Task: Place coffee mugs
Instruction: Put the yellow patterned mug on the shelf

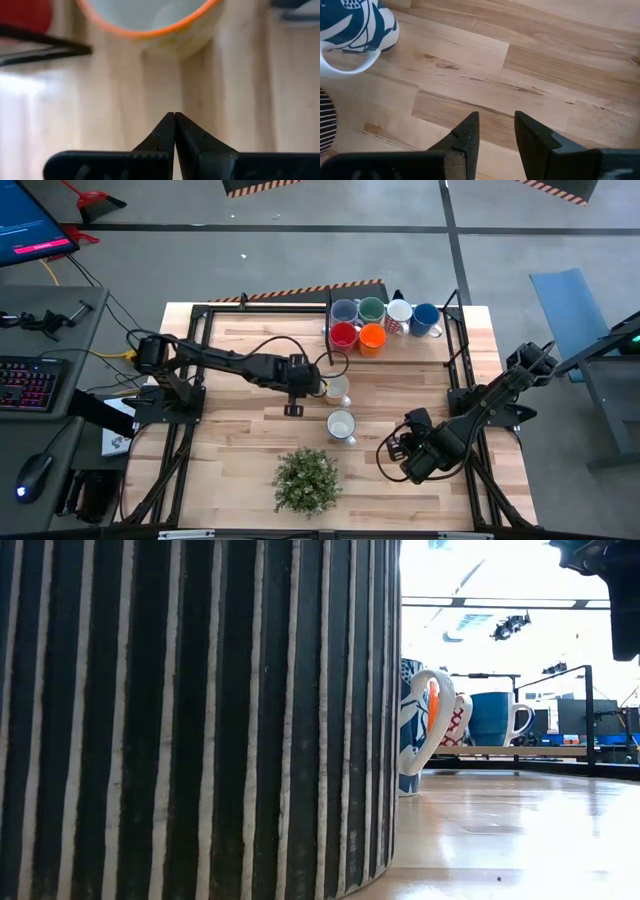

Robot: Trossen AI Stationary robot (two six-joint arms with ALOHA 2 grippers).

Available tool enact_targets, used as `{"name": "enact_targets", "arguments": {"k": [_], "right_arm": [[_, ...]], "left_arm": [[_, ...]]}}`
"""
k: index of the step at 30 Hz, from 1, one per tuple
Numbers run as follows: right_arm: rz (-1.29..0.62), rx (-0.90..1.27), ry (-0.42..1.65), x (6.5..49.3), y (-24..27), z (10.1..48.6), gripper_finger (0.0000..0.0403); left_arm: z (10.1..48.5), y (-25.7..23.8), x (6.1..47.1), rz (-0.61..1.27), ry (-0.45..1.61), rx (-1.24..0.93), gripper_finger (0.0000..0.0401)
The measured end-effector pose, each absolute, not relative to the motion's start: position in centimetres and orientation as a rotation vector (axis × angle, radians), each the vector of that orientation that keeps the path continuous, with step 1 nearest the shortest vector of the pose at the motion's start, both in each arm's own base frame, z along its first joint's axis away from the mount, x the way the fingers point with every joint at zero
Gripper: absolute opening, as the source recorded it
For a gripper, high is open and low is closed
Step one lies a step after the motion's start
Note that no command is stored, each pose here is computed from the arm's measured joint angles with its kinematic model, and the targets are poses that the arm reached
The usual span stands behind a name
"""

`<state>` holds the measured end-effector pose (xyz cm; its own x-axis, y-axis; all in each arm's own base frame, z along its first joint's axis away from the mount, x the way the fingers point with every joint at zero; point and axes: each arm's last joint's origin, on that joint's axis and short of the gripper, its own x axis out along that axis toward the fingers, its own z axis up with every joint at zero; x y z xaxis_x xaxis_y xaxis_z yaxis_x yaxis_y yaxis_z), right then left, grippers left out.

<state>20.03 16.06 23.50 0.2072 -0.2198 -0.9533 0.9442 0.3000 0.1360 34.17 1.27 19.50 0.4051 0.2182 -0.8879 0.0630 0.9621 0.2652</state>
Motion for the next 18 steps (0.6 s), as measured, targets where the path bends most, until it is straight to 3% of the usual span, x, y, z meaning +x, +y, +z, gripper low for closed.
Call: {"name": "enact_targets", "arguments": {"k": [9, 13, 18], "right_arm": [[-0.942, 0.766, 0.846, 20.4, 15.7, 23.7, 0.0103], [-0.914, 0.608, 0.695, 20.9, 15.0, 24.1, 0.0103], [-0.936, 0.458, 0.544, 22.3, 13.2, 24.5, 0.0103]], "left_arm": [[23.8, 1.3, 30.4, 0.190, 1.357, 0.270, 0.0000], [25.4, 0.9, 26.2, 0.188, 1.532, 0.219, 0.0000], [25.2, -0.7, 19.9, 0.153, 1.545, 0.045, 0.0000]]}}
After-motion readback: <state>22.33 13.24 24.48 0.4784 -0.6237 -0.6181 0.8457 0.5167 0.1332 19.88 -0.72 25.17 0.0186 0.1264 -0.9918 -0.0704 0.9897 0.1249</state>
